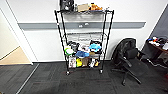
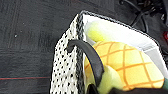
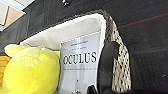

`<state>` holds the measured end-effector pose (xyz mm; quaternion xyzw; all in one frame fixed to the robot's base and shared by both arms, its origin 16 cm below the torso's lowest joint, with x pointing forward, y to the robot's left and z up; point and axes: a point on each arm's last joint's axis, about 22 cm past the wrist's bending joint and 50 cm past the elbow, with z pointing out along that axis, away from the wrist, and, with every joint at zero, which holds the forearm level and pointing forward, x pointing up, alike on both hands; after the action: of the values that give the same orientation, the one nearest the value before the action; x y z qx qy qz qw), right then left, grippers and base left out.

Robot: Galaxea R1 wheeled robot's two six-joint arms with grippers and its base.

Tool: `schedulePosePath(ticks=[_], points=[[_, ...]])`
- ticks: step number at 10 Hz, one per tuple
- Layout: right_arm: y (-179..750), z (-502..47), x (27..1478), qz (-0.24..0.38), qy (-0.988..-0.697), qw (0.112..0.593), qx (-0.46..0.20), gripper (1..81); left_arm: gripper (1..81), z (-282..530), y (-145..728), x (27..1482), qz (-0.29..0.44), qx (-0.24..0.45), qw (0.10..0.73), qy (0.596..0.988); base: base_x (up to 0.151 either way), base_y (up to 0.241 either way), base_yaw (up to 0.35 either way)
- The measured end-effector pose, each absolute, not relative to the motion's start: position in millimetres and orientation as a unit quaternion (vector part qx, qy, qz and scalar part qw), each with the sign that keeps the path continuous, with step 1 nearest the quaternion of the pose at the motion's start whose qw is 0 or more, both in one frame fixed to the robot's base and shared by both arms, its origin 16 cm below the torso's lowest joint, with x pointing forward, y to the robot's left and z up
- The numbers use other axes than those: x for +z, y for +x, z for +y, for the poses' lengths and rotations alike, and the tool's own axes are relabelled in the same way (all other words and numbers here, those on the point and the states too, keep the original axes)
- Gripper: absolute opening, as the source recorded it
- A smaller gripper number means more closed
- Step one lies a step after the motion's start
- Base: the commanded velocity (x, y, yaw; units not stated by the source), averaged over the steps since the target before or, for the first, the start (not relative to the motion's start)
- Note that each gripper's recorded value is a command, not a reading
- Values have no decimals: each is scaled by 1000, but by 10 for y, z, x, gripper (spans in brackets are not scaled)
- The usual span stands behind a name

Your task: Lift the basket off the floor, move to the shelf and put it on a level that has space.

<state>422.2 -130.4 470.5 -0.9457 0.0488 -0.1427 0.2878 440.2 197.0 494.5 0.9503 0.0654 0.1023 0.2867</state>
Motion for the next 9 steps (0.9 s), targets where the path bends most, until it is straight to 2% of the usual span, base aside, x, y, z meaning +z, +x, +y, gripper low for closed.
schedulePosePath(ticks=[3,9], points=[[4120,-1359,4891,46,-945,285,-151,10,10,1905,4163,5059,67,102,288,950,0,0,0],[3452,-1351,4798,55,-951,283,-112,10,10,1821,3488,4947,79,66,288,952,0,0,0]])
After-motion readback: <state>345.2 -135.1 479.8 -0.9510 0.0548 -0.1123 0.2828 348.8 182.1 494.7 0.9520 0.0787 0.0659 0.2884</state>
